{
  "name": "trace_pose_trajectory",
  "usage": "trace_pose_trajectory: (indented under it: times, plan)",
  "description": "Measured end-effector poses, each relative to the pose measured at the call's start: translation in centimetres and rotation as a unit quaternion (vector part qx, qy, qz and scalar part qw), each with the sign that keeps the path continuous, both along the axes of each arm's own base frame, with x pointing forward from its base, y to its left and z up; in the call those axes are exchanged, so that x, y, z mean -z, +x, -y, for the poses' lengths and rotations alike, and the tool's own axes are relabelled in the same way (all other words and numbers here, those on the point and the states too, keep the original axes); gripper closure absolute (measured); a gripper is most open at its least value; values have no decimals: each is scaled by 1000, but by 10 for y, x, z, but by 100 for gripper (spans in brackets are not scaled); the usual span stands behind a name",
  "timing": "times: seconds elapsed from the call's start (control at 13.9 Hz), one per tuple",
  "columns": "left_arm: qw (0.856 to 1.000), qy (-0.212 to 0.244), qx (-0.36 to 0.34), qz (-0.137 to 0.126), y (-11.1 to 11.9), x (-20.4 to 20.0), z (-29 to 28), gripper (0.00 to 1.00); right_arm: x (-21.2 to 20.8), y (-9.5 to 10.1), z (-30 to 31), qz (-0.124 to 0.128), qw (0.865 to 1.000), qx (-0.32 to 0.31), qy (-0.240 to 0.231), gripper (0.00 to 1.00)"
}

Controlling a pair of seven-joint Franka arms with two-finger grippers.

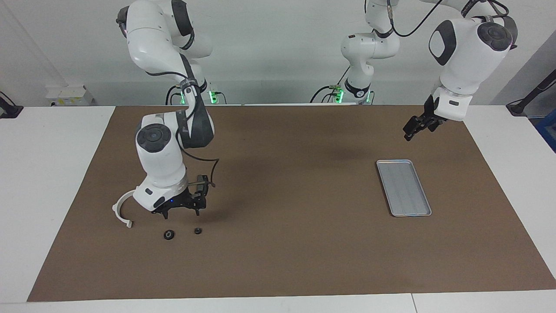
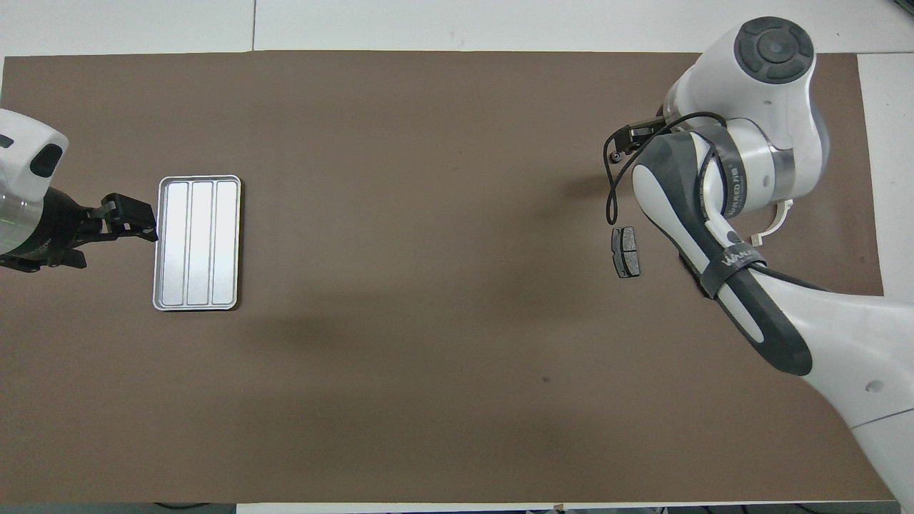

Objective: Place bearing gear from tray to pile

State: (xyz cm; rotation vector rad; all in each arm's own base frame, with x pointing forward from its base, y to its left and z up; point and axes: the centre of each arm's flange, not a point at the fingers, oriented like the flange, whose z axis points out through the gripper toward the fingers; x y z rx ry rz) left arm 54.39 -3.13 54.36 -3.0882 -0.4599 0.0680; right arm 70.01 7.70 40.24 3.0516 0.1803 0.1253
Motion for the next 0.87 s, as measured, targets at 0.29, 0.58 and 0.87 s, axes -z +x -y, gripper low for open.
trace_pose_trajectory:
  times: [0.29,0.58,0.87]
  plan:
    - [1000,0,0,0,0,0,0,0,-61,-19,31,-8,1000,8,10,0]
    - [1000,0,0,0,0,0,0,0,-135,-56,46,-20,999,9,39,0]
    - [1000,0,0,0,0,0,0,0,-188,-100,56,-15,999,7,40,0]
